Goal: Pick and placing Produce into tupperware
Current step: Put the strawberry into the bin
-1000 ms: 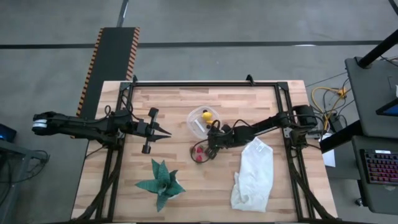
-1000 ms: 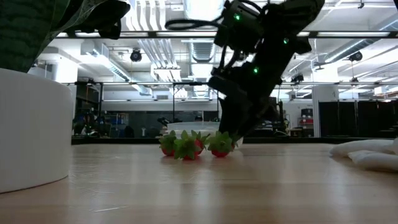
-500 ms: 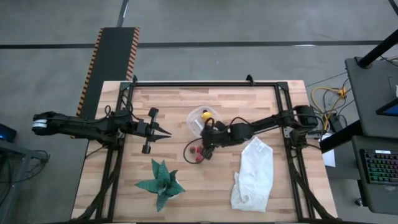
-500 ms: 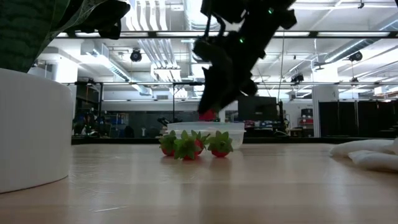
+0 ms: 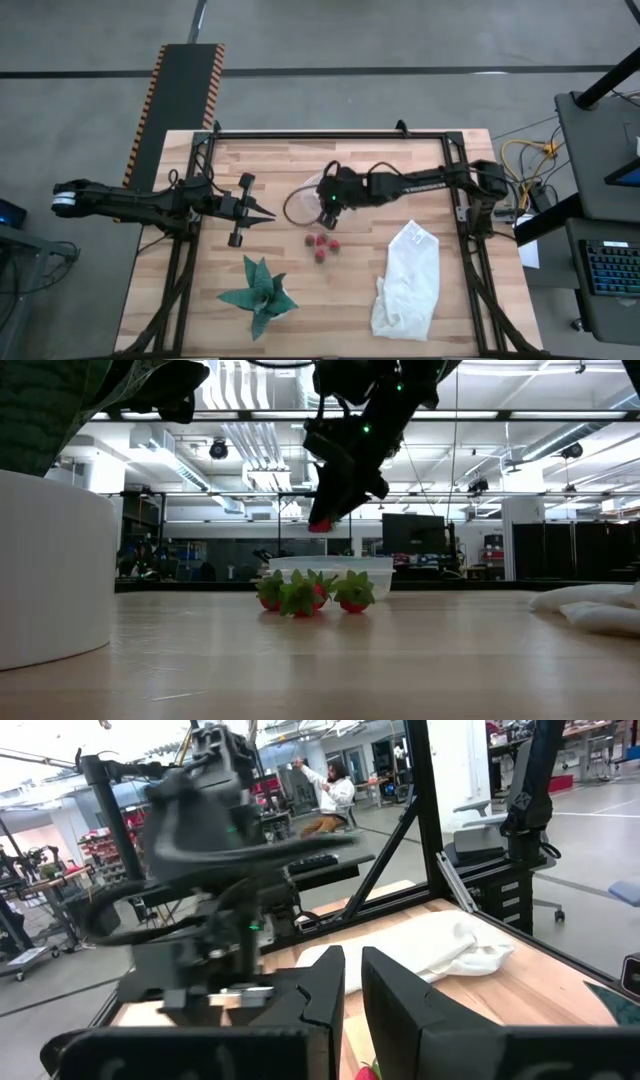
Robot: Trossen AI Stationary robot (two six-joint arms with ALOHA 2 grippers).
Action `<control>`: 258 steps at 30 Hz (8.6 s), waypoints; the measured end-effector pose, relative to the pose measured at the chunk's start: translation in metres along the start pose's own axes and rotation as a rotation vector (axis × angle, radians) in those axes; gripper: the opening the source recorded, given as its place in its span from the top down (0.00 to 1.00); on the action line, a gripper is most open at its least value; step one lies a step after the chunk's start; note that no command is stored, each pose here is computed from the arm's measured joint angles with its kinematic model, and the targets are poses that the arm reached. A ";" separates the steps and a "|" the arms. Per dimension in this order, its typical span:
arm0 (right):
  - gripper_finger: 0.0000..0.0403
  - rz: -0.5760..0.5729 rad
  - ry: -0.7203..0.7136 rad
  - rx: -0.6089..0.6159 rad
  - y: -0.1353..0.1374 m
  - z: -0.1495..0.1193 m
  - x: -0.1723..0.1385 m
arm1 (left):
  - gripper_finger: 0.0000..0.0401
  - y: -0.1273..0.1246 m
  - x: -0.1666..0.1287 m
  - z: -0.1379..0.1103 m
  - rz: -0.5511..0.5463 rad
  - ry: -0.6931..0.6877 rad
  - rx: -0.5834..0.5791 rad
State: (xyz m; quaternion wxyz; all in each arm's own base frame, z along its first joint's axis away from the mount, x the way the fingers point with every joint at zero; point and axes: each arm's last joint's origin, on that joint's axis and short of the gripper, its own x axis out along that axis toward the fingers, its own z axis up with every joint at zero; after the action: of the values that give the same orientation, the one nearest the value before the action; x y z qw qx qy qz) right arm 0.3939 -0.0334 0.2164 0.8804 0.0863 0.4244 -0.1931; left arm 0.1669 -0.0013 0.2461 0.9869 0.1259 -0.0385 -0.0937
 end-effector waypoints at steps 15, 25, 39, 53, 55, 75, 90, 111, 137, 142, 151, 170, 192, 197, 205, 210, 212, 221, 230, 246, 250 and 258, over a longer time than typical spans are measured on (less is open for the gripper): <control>0.69 0.033 0.129 0.030 -0.041 -0.012 0.015 | 0.94 0.000 0.000 0.000 0.000 0.000 0.002; 0.69 -0.002 0.211 0.039 -0.053 -0.022 0.028 | 0.94 0.000 0.000 0.000 0.000 -0.001 0.002; 0.63 -0.017 0.265 0.045 -0.055 -0.030 0.042 | 0.94 0.000 0.000 0.000 0.000 0.000 0.001; 0.60 -0.024 0.255 0.112 -0.055 -0.028 0.041 | 0.94 0.000 0.000 0.000 0.000 0.000 0.001; 0.57 -0.023 0.254 0.109 -0.055 -0.028 0.041 | 0.94 0.000 0.000 0.000 0.000 0.000 0.001; 0.44 0.107 -0.014 0.106 -0.028 0.002 -0.065 | 0.94 0.000 0.000 0.000 -0.001 0.004 -0.001; 0.44 0.038 -0.343 -0.221 0.110 -0.064 -0.178 | 0.94 0.000 0.000 -0.001 -0.004 0.014 -0.008; 0.42 -0.178 -0.101 0.041 0.131 -0.095 -0.043 | 0.94 0.000 0.000 0.000 0.001 -0.002 0.004; 0.27 -0.154 0.094 0.099 0.113 -0.101 0.014 | 0.94 0.000 0.000 0.000 0.000 0.000 0.005; 0.28 -0.167 0.106 0.095 0.107 -0.099 0.019 | 0.94 0.000 0.000 0.000 0.000 0.000 0.005; 0.32 -0.135 0.157 0.106 0.099 -0.098 0.024 | 0.94 0.000 0.000 0.000 0.000 0.000 0.004; 0.64 -0.131 0.190 0.104 0.096 -0.105 0.027 | 0.94 0.000 0.000 0.000 0.000 -0.001 0.002; 0.98 -0.085 0.225 0.062 0.097 -0.105 0.025 | 0.94 0.000 0.000 0.000 0.001 0.000 0.001; 0.98 -0.101 0.231 0.051 0.095 -0.105 0.022 | 0.94 0.000 0.000 0.000 0.000 0.000 0.001; 0.98 -0.138 0.175 0.043 0.086 -0.088 -0.015 | 0.94 0.000 0.000 0.000 0.000 0.001 0.001; 0.98 -0.129 0.102 0.002 0.078 -0.074 -0.042 | 0.94 0.000 0.000 0.000 0.000 0.001 0.001; 0.98 -0.128 0.082 -0.014 0.071 -0.067 -0.048 | 0.94 0.000 0.000 0.000 0.000 0.001 0.001; 0.98 -0.168 0.039 -0.048 0.024 -0.037 -0.055 | 0.94 0.000 0.000 0.000 0.002 -0.006 0.005; 0.98 -0.107 0.106 -0.015 -0.028 -0.020 -0.038 | 0.94 0.000 0.000 0.001 0.002 -0.008 0.006; 0.98 -0.012 0.235 0.005 -0.053 -0.027 0.005 | 0.94 0.000 0.000 0.001 0.002 -0.006 0.006; 0.98 -0.015 0.246 0.004 -0.052 -0.028 0.009 | 0.94 0.000 0.000 0.001 0.002 -0.006 0.006; 0.96 -0.020 0.241 0.020 -0.052 -0.028 0.011 | 0.94 0.000 0.000 0.001 0.002 -0.006 0.005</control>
State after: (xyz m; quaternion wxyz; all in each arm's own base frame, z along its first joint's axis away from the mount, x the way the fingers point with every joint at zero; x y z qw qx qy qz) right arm 0.3583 -0.0752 0.1913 0.8201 0.1135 0.5261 -0.1944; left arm 0.1669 -0.0013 0.2466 0.9865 0.1281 -0.0419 -0.0930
